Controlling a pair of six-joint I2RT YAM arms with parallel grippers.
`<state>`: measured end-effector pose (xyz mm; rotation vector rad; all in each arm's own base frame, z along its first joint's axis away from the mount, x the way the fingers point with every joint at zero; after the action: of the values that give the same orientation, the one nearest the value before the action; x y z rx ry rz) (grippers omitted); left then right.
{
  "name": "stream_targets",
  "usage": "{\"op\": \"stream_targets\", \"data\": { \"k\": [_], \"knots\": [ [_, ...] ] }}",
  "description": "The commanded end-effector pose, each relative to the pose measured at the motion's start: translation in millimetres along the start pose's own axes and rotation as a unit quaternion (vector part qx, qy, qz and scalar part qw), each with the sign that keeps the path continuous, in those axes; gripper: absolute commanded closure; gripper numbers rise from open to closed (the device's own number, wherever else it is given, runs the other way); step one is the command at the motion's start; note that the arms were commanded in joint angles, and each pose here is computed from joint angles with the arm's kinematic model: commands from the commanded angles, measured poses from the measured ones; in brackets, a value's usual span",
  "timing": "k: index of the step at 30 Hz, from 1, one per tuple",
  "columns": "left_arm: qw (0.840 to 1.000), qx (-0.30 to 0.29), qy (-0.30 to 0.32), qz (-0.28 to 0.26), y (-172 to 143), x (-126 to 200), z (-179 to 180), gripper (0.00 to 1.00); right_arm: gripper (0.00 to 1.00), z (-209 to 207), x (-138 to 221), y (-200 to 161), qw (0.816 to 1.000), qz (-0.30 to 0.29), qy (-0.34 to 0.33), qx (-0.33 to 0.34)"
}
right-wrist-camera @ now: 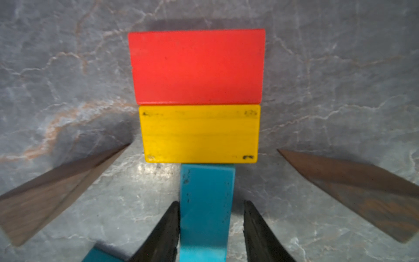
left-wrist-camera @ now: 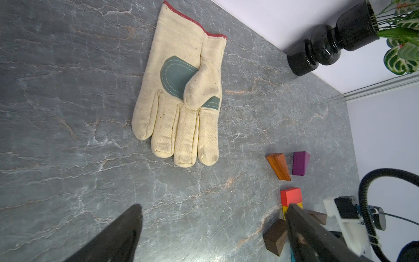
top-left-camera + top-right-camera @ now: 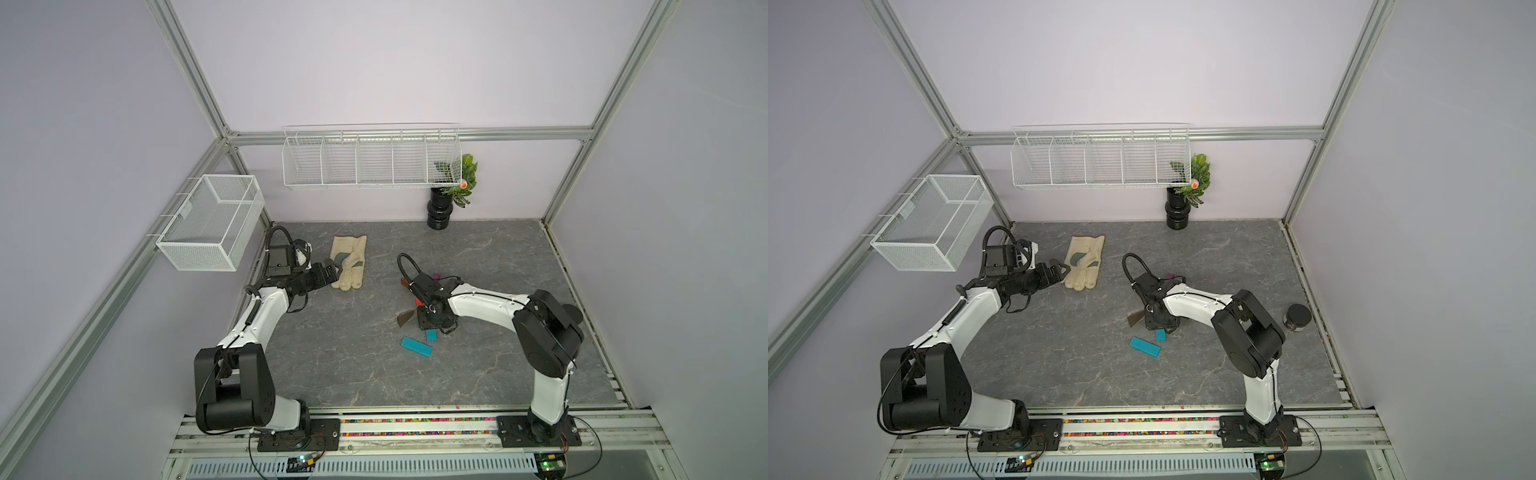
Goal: Assemble a small pinwheel with building blocks
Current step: Assemble the building block at the center of the board.
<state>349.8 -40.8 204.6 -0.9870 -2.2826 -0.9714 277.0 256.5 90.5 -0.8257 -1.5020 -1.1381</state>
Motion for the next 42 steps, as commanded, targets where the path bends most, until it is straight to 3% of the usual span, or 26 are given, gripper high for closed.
{"op": "stream_targets", "data": {
  "k": [1, 10, 35, 42],
  "knots": [
    [1.0, 0.001, -0.01, -0.001, 2.7, -1.0, -1.0, 0.0, 0.49, -1.6, -3.8, -1.0, 1.0, 0.005, 0.001, -0.007],
    [1.0, 0.002, -0.007, 0.0, 2.3, -1.7, 0.2, 0.0, 0.45, 6.9, 3.0, 3.3, 1.0, -0.006, 0.014, 0.011],
    [1.0, 0.002, -0.006, 0.002, 1.9, -2.4, 0.9, 0.0, 0.55, 10.2, 2.3, 4.1, 1.0, -0.009, 0.015, 0.021],
    [1.0, 0.002, -0.002, 0.001, 2.4, -2.1, 1.2, 0.0, 0.41, 15.9, 30.9, 7.4, 0.997, -0.051, 0.02, 0.05]
  ]
}}
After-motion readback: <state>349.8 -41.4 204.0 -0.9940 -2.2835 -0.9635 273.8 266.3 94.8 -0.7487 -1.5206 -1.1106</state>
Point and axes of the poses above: each gripper's point midway between its finger pads, its own x axis back along the fingers, its own z axis along the line the jaws close on, y = z × x, the point moved 7 cm from there along x, back along the fingers, and after that the axes turned 13 degrees about x, right-handed, at the moved point
